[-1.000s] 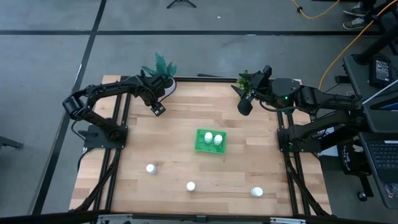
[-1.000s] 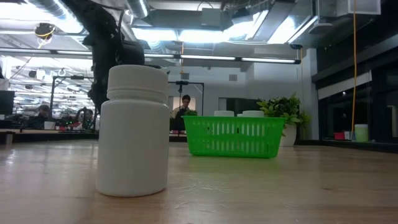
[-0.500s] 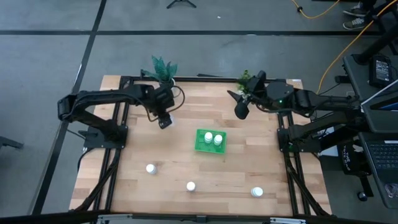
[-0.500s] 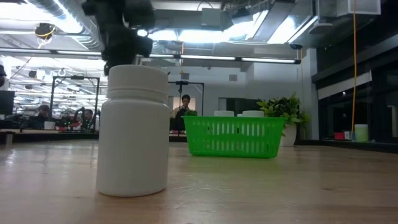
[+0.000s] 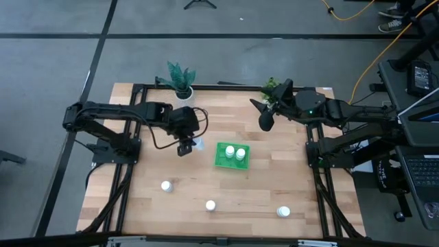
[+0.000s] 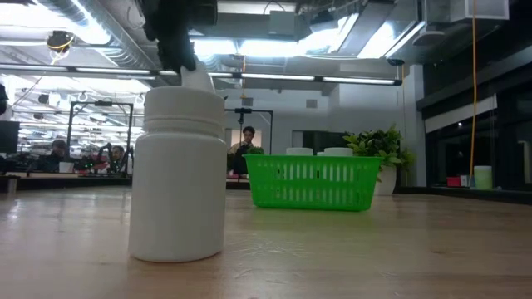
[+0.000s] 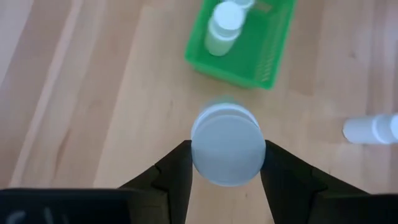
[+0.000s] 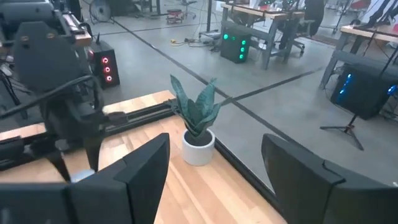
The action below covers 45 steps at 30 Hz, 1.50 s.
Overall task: Pick and place pill bottles into a basket
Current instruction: Put the top medicine bottle into the green basket
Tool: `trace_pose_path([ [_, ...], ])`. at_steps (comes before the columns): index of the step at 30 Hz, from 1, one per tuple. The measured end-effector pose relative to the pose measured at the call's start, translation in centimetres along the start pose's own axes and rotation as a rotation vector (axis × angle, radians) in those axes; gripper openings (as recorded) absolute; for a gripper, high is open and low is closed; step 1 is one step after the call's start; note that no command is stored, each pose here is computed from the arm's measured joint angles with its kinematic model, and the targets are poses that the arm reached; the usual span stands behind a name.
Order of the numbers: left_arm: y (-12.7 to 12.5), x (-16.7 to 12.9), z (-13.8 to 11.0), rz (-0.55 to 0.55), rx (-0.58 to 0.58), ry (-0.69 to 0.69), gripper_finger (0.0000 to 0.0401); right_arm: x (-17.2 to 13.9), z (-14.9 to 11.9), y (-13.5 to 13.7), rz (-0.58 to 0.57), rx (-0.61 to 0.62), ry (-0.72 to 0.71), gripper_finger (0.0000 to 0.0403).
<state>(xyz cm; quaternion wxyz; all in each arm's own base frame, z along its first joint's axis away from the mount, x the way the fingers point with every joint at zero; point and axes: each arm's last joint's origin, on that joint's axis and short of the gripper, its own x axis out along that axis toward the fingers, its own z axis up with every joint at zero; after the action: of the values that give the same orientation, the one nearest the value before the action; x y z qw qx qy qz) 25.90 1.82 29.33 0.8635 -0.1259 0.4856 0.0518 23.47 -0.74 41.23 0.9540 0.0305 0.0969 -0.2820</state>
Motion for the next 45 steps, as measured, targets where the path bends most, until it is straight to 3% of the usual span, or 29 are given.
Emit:
trace_pose_path([
  [7,-1.5,0.5,-0.3,-0.033,0.149,0.022,0.0156,-0.4,-0.1,0.7,0.033,0.056,0.002,0.0256],
  [11,-1.8,1.6,0.2,-0.052,0.178,0.069,0.0156,-0.9,-0.2,1.4,0.071,0.049,0.003,0.0256],
  [24,-3.1,7.3,7.4,-0.021,0.340,0.182,0.0156,-1.4,-1.0,2.2,0.103,-0.010,0.063,0.0256],
  [34,-3.7,10.7,9.9,-0.036,0.338,0.242,0.0156,-1.4,-1.1,2.2,0.105,-0.114,0.068,0.0256],
  [45,-3.8,12.1,10.0,-0.085,0.302,0.259,0.0156,-1.5,-1.7,2.1,0.119,-0.156,0.117,0.0256],
])
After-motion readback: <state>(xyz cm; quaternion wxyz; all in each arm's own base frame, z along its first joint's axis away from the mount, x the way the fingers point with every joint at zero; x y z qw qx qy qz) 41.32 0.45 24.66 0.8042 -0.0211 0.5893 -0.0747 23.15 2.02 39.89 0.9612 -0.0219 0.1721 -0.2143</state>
